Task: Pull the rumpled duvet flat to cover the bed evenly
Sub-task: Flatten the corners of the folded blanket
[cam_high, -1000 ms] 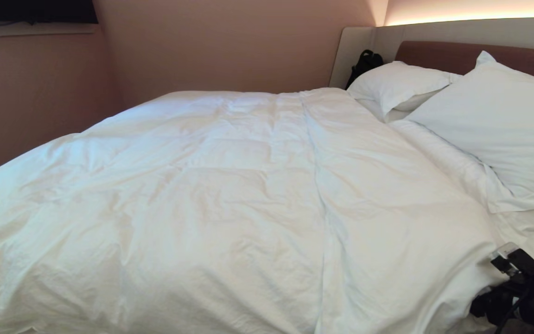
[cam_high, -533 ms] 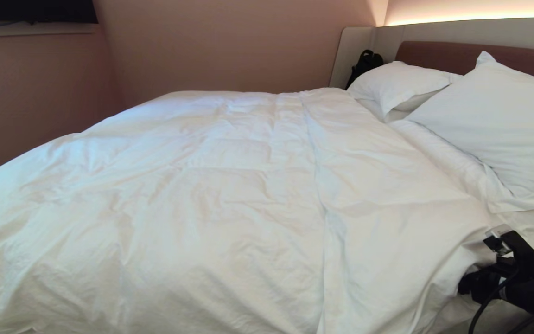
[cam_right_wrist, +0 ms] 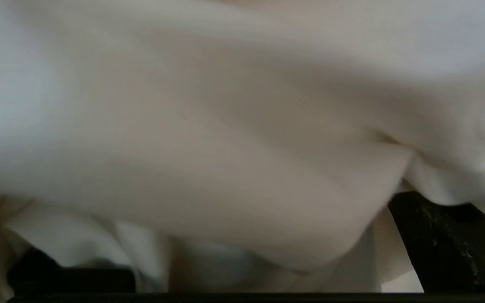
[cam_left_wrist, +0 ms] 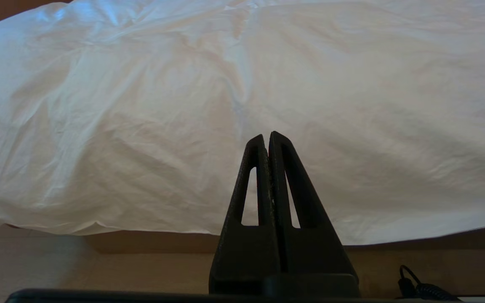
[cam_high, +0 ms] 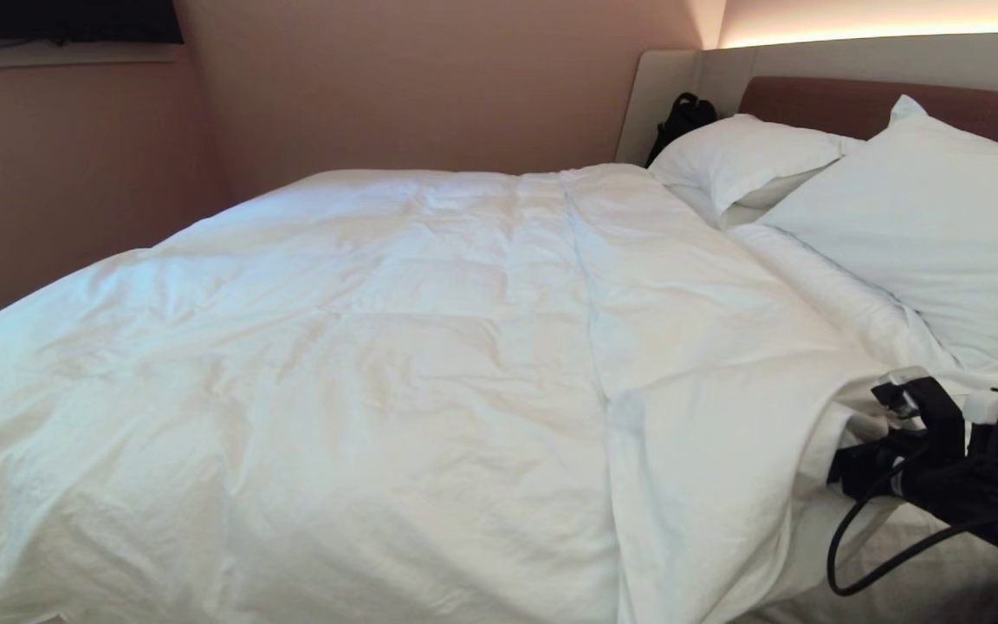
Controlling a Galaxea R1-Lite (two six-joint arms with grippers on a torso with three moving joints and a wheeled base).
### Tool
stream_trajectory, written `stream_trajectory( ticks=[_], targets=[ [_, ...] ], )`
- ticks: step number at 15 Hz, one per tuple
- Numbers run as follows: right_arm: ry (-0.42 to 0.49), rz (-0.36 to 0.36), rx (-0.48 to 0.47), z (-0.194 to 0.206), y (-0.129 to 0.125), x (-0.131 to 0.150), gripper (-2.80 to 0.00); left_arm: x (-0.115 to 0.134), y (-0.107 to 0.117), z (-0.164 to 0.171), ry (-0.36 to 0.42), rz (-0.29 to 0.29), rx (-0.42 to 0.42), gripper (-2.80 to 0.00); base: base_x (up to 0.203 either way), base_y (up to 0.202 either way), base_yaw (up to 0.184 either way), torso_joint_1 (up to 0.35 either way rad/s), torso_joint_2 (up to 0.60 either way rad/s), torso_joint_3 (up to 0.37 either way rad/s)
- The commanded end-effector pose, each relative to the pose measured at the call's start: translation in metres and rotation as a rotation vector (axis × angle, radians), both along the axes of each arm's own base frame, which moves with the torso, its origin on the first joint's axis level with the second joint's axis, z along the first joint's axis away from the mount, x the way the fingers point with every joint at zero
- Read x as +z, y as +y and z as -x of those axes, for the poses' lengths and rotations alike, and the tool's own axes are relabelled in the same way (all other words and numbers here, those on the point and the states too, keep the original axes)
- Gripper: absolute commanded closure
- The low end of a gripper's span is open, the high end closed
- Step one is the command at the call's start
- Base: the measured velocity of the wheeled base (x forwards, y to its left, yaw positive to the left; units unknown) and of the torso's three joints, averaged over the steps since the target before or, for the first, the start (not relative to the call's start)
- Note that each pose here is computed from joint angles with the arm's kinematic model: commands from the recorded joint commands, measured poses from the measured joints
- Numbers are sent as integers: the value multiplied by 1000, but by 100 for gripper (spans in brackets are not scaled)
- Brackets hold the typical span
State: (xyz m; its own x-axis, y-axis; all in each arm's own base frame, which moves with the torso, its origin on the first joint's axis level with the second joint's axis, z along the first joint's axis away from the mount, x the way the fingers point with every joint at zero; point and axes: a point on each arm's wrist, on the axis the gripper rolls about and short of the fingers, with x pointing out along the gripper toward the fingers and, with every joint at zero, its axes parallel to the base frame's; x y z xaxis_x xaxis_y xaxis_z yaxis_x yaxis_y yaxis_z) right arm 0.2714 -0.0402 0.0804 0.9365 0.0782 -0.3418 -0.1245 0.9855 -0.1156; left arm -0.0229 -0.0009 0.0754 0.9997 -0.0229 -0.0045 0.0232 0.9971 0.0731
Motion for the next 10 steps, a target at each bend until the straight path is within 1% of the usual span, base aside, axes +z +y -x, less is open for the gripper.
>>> stream_trajectory(
  ticks=[1,3,5,6,7,8,10],
  targets=[
    [30,-23,-80,-13,-3,6,-280,0,0,0,0,0,0,0,0,0,0,0,0,0],
    [39,-32,-100,-20,-3,10,-280,0,0,0,0,0,0,0,0,0,0,0,0,0],
    [-17,-47,-145,-45,-6,34,-280,0,0,0,0,0,0,0,0,0,0,0,0,0],
    [-15,-67,-168,-53,-7,42,-280,0,0,0,0,0,0,0,0,0,0,0,0,0],
    [3,-91,-190,-57,-7,46,-280,0,0,0,0,0,0,0,0,0,0,0,0,0],
    [-1,-98,-200,-58,-7,48,-280,0,0,0,0,0,0,0,0,0,0,0,0,0],
    [-11,-96,-204,-57,-7,51,-280,0,0,0,0,0,0,0,0,0,0,0,0,0]
  ],
)
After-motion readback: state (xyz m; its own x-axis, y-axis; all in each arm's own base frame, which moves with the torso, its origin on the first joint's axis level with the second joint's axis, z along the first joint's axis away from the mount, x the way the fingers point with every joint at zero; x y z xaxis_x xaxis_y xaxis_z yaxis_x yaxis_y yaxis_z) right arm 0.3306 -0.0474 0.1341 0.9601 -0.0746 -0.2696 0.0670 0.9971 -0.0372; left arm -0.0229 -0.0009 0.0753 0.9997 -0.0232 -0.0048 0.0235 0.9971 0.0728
